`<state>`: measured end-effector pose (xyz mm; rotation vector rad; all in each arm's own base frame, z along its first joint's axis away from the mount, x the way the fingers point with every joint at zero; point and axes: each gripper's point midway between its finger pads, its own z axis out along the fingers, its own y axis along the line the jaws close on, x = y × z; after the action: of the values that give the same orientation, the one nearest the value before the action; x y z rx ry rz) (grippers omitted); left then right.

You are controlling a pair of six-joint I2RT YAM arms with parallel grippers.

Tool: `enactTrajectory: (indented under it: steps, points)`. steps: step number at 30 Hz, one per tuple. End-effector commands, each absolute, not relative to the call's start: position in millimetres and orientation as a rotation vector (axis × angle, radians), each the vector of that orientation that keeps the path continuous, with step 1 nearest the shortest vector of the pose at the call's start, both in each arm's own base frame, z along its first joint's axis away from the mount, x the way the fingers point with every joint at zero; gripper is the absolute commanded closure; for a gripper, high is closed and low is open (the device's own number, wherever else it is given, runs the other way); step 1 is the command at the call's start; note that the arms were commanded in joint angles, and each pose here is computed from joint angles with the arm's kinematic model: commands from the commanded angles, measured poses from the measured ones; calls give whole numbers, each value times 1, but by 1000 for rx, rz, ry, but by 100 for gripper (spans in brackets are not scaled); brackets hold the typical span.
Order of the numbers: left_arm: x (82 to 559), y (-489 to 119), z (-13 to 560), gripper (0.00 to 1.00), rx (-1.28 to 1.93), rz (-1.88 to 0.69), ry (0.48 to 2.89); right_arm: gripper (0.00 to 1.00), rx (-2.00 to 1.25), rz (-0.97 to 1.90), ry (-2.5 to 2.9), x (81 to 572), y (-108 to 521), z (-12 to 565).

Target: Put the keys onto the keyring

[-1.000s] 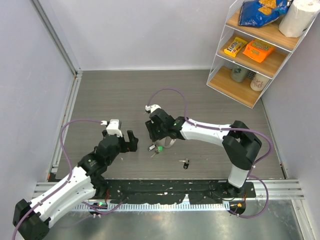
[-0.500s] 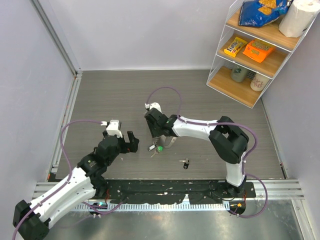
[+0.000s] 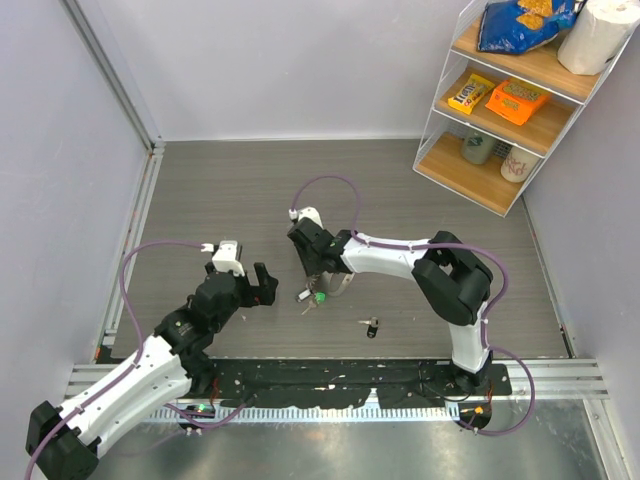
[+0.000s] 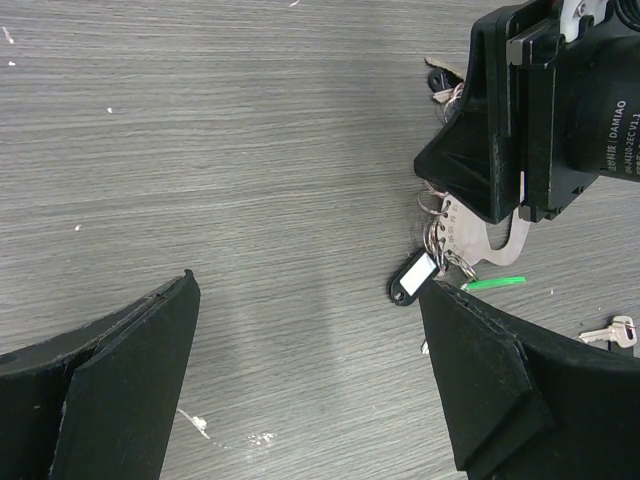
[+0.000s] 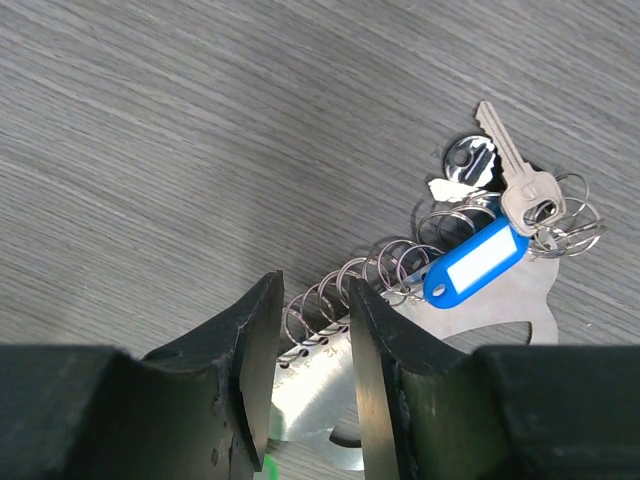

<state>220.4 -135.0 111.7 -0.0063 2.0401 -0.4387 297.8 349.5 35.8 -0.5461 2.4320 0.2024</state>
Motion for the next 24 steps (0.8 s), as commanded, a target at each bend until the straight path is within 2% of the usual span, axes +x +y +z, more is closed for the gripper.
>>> enactTrajectory:
  steps: [1, 24]
  points:
    - [227, -140, 126, 1, -29, -481, 1979, 61, -511, 181, 2368, 313, 353, 52]
    - [228, -142, 122, 1, -30, -488, 1990, 61, -484, 89, 2244, 332, 340, 93]
